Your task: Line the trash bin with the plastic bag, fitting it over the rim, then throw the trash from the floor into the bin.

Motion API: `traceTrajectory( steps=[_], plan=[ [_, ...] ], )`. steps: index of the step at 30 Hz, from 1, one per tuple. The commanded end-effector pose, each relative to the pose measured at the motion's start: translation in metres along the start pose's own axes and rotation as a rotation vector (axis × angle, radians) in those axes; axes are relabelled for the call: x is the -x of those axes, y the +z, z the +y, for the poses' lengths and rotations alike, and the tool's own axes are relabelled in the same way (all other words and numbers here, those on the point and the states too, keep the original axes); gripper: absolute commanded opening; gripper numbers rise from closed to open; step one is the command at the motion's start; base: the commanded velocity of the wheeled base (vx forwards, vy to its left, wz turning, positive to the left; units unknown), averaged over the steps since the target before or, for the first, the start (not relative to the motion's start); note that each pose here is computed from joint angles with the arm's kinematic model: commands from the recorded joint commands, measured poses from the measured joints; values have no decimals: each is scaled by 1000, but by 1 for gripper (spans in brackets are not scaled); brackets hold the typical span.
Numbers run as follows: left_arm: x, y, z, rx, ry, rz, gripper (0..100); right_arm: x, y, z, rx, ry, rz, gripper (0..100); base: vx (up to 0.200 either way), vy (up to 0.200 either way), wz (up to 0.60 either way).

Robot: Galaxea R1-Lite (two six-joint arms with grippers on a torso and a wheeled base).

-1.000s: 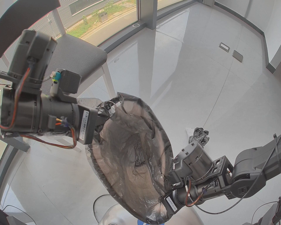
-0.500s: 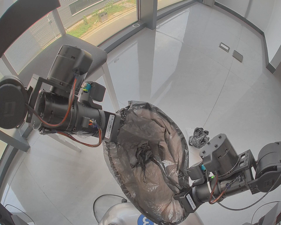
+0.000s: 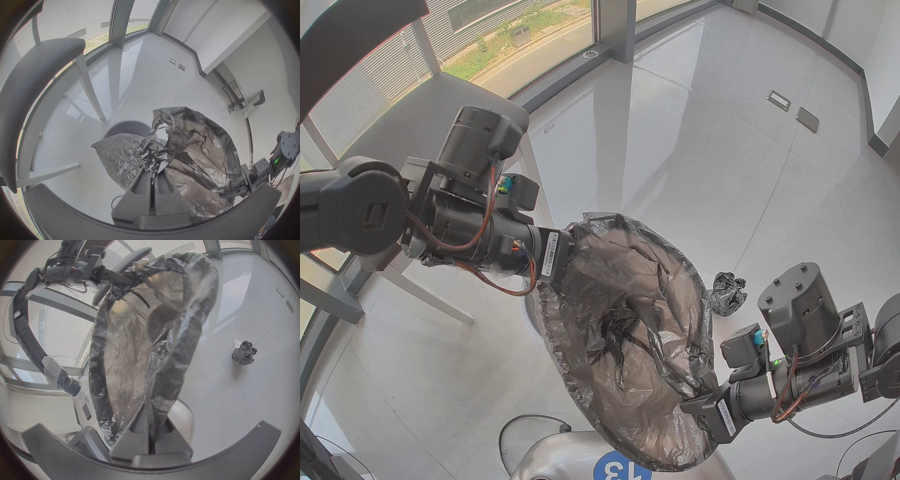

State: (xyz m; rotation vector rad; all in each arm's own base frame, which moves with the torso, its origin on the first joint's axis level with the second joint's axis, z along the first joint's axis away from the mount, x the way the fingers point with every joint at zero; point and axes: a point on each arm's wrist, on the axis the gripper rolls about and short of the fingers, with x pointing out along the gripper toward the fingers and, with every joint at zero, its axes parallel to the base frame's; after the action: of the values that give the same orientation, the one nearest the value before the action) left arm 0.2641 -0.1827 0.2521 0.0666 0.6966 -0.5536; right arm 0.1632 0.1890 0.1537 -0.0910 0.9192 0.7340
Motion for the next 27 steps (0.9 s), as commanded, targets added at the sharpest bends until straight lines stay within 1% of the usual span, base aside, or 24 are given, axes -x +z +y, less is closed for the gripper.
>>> traceTrajectory(
  steps=[1, 8, 12, 14, 19, 27],
  plan=[
    [-15, 4, -5, 9, -14, 0, 0, 5, 1, 0, 8, 4, -19, 0, 0, 0, 0],
    [-26, 5, -33, 42, -79, 12, 0, 6, 2, 0, 10, 8, -30, 0, 0, 0, 0],
    [-29, 1, -43, 65, -98, 32, 0, 7, 5, 1, 11, 12, -42, 0, 0, 0, 0],
    [-31, -1, -45, 84, -101, 42, 0, 8, 7, 1, 9, 12, -50, 0, 0, 0, 0],
    [-32, -1, -40, 111, -87, 46, 0, 13, 13, 2, 6, 15, -78, 0, 0, 0, 0],
    [-28, 6, -10, 156, -7, 31, 0, 18, 19, 2, 5, 20, -107, 0, 0, 0, 0]
  ],
)
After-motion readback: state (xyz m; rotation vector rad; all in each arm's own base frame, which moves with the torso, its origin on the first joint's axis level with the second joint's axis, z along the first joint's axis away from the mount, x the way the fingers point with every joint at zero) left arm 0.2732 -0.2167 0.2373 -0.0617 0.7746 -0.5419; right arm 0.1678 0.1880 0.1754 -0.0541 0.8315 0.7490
